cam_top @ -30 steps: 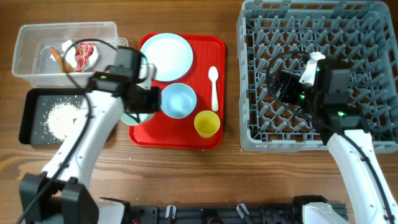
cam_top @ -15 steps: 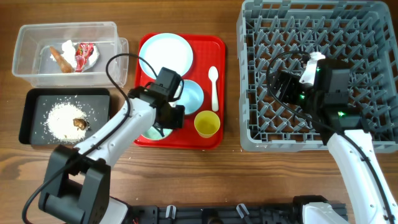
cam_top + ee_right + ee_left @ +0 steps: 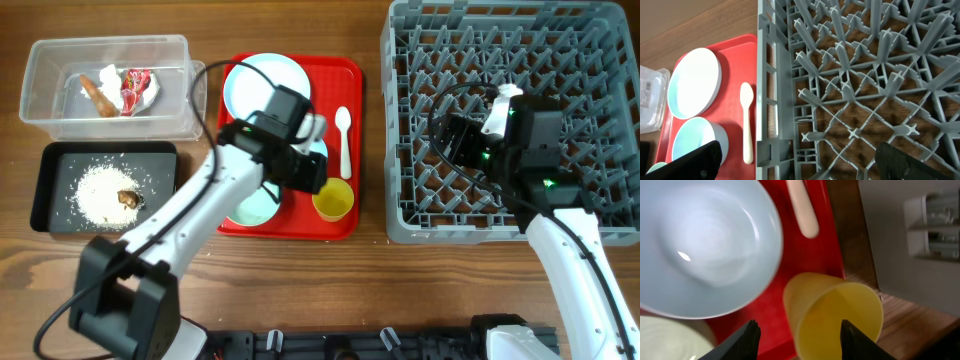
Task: Sort waste into correct bins and load items into the dishwasher rack
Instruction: 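Set the green bowl back on the red tray and grasp the yellow cup, then lift the yellow cup with the left gripper and hand it to the right gripper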
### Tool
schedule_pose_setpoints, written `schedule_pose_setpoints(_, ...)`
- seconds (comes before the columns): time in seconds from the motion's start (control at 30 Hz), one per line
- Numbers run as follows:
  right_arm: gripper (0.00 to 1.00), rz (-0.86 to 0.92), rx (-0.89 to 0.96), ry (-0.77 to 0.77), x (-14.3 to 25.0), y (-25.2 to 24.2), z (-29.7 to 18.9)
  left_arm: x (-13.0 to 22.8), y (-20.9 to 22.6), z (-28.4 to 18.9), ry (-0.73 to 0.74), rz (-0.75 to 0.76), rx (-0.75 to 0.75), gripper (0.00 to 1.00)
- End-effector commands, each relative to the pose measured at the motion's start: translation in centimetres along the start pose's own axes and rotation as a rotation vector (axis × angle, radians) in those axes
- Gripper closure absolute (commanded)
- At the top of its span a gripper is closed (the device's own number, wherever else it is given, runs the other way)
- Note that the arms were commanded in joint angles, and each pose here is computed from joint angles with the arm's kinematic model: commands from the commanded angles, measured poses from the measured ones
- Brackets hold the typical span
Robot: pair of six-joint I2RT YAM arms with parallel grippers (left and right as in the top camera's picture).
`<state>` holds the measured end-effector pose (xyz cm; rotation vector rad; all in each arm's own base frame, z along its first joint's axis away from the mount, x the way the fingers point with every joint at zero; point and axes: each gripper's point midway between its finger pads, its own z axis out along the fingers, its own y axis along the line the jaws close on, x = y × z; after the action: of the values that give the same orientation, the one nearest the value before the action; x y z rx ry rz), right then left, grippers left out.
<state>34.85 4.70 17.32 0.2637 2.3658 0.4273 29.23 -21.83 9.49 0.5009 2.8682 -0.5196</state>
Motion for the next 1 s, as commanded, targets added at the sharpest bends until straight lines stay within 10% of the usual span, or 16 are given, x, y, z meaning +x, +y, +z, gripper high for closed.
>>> schedule_pose_setpoints(0.0,0.00,0.007,-0.020,-0.003,-0.4,0.5,-0.1,0.9,-1.6,2.1,0.068,0.065,0.031,0.48)
schedule_pose_setpoints(0.23,0.00,0.007,-0.020,-0.004,-0.4,0.5,-0.1,1.4,-1.7,3.9,0.103,0.068,0.021,0.96)
schedule_pose_setpoints(0.47,0.00,-0.008,-0.100,0.008,-0.3,1.9,-0.1,-1.0,-1.4,-0.6,0.013,-0.052,0.127,0.96)
schedule_pose_setpoints(0.8,0.00,-0.428,-1.028,-0.082,-0.6,19.0,-6.5,-6.0,-2.3,-17.5,-0.313,-0.059,1.008,0.96)
schedule_pose_setpoints(0.97,0.00,-0.585,-1.342,-0.032,1.5,21.2,-7.7,-6.0,-2.2,-18.2,-0.325,-0.049,1.041,0.96)
